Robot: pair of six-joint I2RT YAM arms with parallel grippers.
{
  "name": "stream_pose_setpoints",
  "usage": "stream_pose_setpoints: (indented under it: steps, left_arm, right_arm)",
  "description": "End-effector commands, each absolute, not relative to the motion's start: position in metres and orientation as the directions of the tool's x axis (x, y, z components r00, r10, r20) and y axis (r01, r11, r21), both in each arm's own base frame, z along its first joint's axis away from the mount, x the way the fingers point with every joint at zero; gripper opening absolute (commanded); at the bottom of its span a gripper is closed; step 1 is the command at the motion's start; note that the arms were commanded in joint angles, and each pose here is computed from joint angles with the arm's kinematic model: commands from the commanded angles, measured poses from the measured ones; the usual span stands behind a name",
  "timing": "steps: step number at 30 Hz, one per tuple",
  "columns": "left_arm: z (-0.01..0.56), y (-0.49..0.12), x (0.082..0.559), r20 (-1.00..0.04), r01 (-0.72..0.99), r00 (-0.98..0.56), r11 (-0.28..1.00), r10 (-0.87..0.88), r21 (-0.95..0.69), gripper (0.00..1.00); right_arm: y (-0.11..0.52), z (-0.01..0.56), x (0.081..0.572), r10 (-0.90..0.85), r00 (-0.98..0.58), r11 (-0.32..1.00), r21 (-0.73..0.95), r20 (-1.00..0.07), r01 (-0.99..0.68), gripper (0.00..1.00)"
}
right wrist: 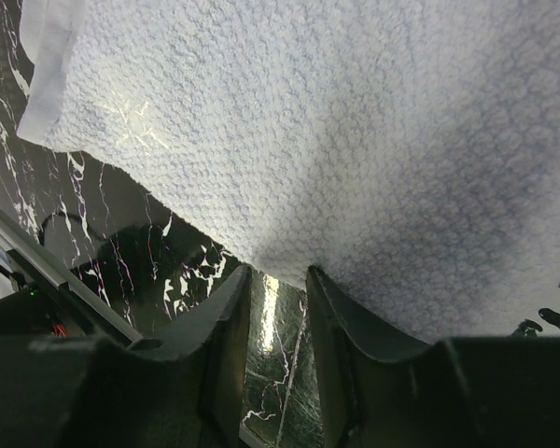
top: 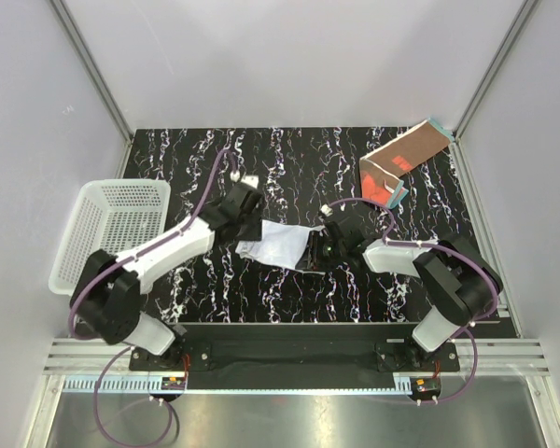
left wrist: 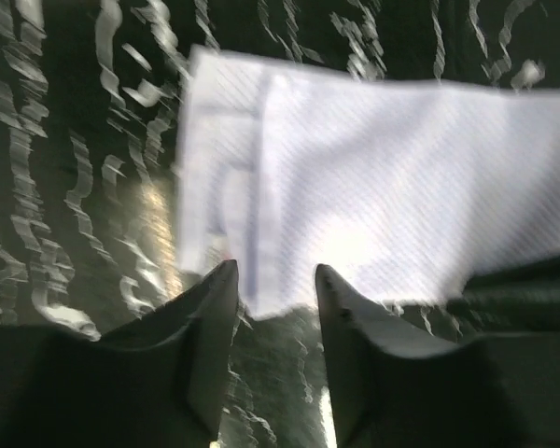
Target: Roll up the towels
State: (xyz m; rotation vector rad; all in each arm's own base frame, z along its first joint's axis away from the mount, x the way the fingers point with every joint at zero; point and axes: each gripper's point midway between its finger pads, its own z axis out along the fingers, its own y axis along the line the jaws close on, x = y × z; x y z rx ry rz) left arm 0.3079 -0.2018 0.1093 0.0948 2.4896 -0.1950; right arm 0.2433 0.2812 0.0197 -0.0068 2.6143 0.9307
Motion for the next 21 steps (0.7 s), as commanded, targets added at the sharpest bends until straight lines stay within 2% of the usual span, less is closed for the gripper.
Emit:
stream_pose_setpoints:
  steps: [1, 2, 6, 10, 14, 21]
  left_arm:
    - [0.107, -0.242, 0.288, -0.614, 0.246, -0.789, 0.918, 0.003, -0.311, 0.35]
    - [0.113, -0.260, 0.285, -0.615, 0.293, -0.789, 0.872, -0.011, -0.392, 0.22]
    - [0.085, -0.276, 0.279, -0.551, 0.289, -0.834, 0.844, -0.010, -0.453, 0.03]
    - [0.041, -0.266, 0.283, -0.480, 0.194, -0.877, 0.902, -0.017, -0.385, 0.01]
    - [0.016, -0.236, 0.289, -0.455, 0.074, -0.889, 0.964, -0.053, -0.257, 0.01]
    - [-0.008, -0.167, 0.296, -0.409, -0.118, -0.896, 0.980, -0.175, -0.161, 0.02]
  right_arm:
    - [0.228, -0.047, 0.191, 0.045, -0.986, 0.917, 0.398, -0.163, -0.024, 0.38]
    - [0.228, -0.047, 0.191, 0.045, -0.986, 0.918, 0.396, -0.160, -0.023, 0.37]
    - [0.227, -0.049, 0.191, 0.043, -0.986, 0.918, 0.395, -0.160, -0.024, 0.34]
    - [0.227, -0.050, 0.191, 0.047, -0.986, 0.920, 0.393, -0.159, -0.020, 0.33]
    - [0.225, -0.050, 0.188, 0.048, -0.986, 0.920, 0.392, -0.157, -0.018, 0.33]
    - [0.225, -0.051, 0.188, 0.049, -0.987, 0.920, 0.391, -0.155, -0.015, 0.33]
